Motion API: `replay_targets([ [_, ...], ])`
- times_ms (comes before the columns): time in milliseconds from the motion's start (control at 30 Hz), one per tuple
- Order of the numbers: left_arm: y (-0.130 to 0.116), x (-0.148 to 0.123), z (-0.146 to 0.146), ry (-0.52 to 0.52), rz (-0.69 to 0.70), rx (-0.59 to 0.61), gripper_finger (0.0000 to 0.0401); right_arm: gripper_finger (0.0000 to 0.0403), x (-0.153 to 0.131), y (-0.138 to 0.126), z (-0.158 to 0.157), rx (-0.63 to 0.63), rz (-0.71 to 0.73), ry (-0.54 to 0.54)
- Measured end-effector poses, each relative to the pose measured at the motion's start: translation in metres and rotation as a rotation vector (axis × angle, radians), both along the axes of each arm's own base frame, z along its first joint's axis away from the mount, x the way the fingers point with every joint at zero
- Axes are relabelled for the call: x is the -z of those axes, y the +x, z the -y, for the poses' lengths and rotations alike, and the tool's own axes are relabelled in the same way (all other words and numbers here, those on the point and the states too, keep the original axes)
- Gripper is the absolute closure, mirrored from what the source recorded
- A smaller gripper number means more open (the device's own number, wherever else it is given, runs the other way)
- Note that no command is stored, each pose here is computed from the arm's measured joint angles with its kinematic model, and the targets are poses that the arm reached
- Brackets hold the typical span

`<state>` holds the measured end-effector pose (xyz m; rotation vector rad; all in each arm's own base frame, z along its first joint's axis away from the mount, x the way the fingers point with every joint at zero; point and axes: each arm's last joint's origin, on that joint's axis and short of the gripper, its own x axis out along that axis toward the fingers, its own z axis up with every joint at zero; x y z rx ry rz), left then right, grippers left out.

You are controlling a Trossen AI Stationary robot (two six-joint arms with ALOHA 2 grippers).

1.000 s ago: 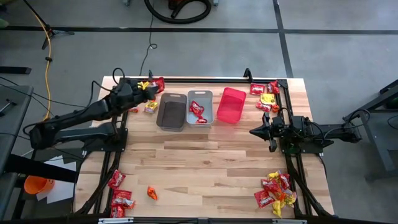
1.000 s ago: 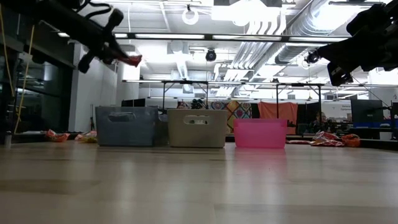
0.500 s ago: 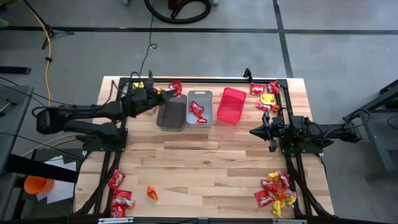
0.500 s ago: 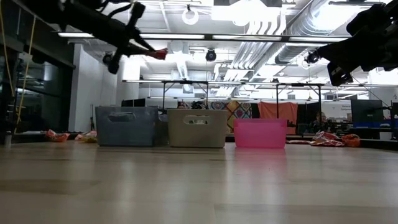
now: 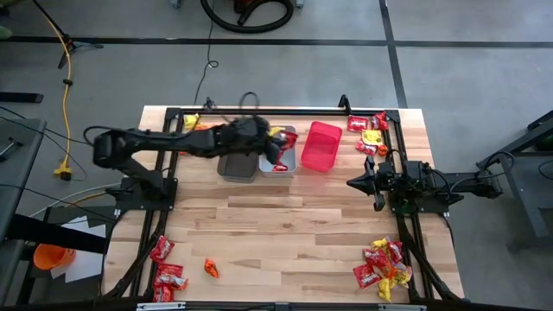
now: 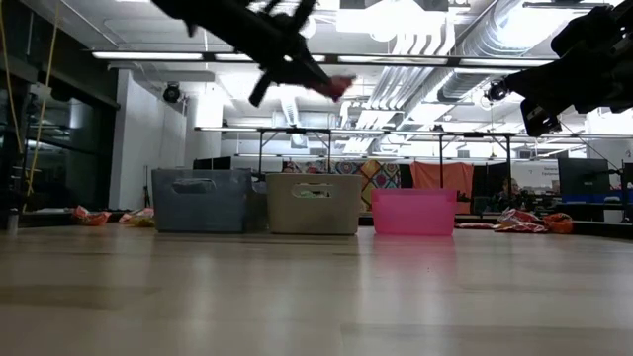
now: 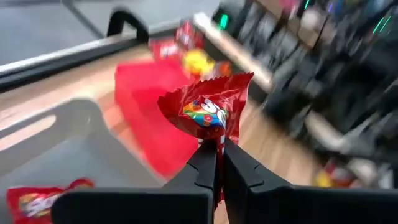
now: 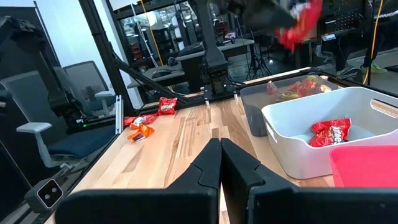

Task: Sort candy
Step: Put the top left red candy into the gray bin, then put the bottom right red candy into the gray bin

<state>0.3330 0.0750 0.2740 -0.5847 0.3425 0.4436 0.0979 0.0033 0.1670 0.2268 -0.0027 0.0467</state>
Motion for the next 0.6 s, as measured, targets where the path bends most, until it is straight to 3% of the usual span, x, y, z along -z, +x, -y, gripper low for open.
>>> replay_targets([
  [167,0.018,0.018,-0.013,-0.006,-0.182,0.012,0.0384,0.0402,0.0,0.0,0.0,0.0,0.0,0.0],
  [300,0.022,0.03,-0.023,-0.025,-0.286,0.027,0.0349,0.0402,0.0,0.0,0.0,0.0,0.0,0.0],
  [467,0.02,0.029,-0.029,-0.054,-0.327,0.054,0.0285,0.0402,0.0,0.0,0.0,0.0,0.0,0.0],
  [600,0.015,0.014,-0.031,-0.076,-0.297,0.093,0.0236,0.0402,0.0,0.0,0.0,0.0,0.0,0.0],
])
